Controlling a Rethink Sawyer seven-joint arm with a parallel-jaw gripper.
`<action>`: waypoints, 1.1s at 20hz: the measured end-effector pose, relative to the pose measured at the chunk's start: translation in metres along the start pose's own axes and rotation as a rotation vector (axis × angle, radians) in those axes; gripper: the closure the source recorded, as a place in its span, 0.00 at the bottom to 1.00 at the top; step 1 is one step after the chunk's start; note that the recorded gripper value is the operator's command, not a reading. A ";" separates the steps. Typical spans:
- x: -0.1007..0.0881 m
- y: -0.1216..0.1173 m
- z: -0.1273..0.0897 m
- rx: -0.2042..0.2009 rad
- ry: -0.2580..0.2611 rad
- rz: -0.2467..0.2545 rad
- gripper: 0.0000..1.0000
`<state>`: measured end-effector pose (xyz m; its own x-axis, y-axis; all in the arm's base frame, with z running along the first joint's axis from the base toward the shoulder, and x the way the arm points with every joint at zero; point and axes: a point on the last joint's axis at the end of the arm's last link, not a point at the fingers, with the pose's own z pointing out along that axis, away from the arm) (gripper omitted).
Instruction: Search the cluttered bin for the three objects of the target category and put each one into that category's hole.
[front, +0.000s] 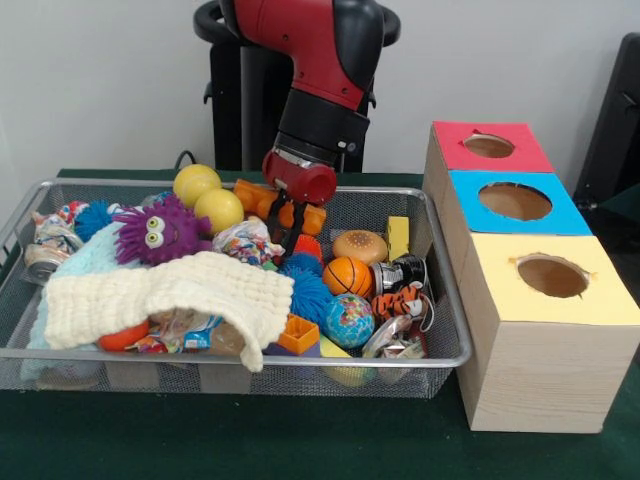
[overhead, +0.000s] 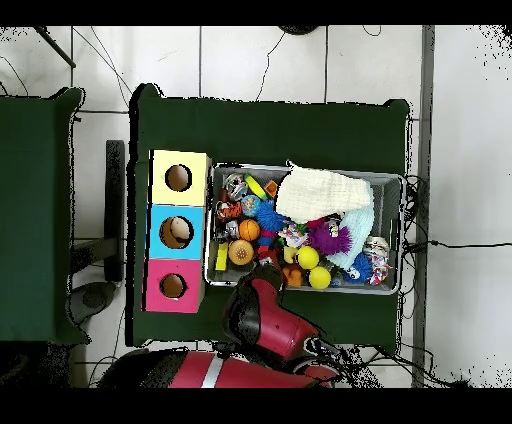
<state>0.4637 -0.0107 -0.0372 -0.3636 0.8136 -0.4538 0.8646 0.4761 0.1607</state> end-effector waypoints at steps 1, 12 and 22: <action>0.000 0.000 -0.001 -0.002 0.000 -0.004 0.00; -0.015 -0.011 -0.010 -0.045 0.018 -0.145 0.00; -0.019 -0.010 -0.002 -0.089 0.114 -0.423 0.00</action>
<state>0.4612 -0.0305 -0.0279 -0.7190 0.5706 -0.3968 0.6004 0.7975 0.0590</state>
